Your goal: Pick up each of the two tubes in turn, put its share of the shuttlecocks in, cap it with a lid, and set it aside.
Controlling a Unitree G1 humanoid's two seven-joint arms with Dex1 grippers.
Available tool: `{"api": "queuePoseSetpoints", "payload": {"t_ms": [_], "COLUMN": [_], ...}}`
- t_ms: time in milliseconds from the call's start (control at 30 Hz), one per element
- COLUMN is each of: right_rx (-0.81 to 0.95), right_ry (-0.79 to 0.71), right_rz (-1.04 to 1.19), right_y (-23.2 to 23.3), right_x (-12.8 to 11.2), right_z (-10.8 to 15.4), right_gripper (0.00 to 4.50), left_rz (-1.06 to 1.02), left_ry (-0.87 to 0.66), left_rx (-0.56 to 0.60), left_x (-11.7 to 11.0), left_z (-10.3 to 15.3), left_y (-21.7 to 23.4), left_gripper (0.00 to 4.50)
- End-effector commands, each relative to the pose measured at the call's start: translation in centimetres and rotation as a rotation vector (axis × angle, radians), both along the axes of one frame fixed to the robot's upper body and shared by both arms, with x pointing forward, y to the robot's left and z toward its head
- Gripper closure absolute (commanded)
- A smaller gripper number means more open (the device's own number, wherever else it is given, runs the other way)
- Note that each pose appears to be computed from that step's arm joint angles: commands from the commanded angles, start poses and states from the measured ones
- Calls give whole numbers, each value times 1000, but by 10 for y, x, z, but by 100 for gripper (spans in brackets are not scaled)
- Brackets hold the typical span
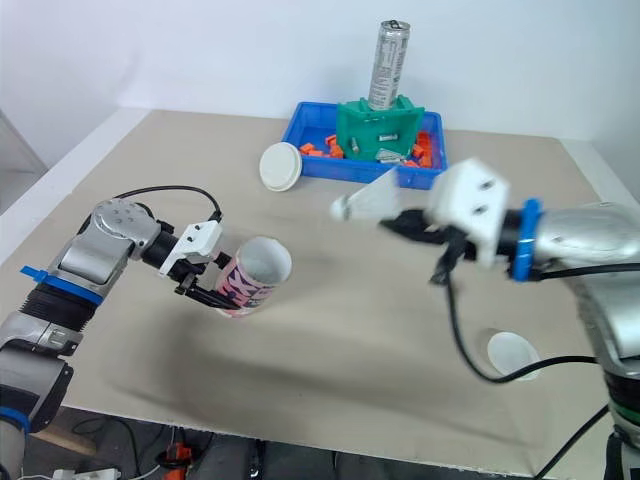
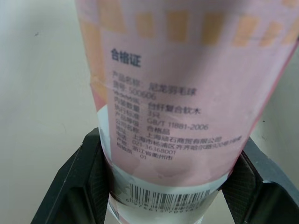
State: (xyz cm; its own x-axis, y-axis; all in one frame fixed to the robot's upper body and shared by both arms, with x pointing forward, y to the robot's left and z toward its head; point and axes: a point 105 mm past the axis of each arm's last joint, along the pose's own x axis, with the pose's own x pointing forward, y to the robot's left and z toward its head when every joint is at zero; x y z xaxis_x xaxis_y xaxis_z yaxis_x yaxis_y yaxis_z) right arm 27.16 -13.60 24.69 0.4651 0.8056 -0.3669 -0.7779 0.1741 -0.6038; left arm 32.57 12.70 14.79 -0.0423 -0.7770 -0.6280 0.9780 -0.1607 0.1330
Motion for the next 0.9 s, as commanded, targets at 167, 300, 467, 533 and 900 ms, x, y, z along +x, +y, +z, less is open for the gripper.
{"api": "queuePoseSetpoints", "payload": {"t_ms": [167, 300, 467, 533, 900], "right_rx": [-110, -142, -176, -180, 21], "right_ry": [-63, -82, -106, -106, 12], "right_rz": [239, 317, 409, 428, 237], "right_y": [34, 53, 77, 83, 42], "right_x": [-8, -2, 1, 2, 11], "right_z": [1, -1, -2, -1, 27], "right_gripper": [438, 438, 438, 438, 201], "left_rz": [-16, -16, -11, -10, -12], "left_ry": [25, 24, 26, 28, 31], "left_rx": [24, 25, 22, 21, 15], "left_x": [-2, -2, -1, -1, -4], "left_z": [-9, -8, -8, -7, -9], "left_y": [-4, -3, -3, -3, -4], "left_gripper": [157, 157, 157, 157, 157]}}
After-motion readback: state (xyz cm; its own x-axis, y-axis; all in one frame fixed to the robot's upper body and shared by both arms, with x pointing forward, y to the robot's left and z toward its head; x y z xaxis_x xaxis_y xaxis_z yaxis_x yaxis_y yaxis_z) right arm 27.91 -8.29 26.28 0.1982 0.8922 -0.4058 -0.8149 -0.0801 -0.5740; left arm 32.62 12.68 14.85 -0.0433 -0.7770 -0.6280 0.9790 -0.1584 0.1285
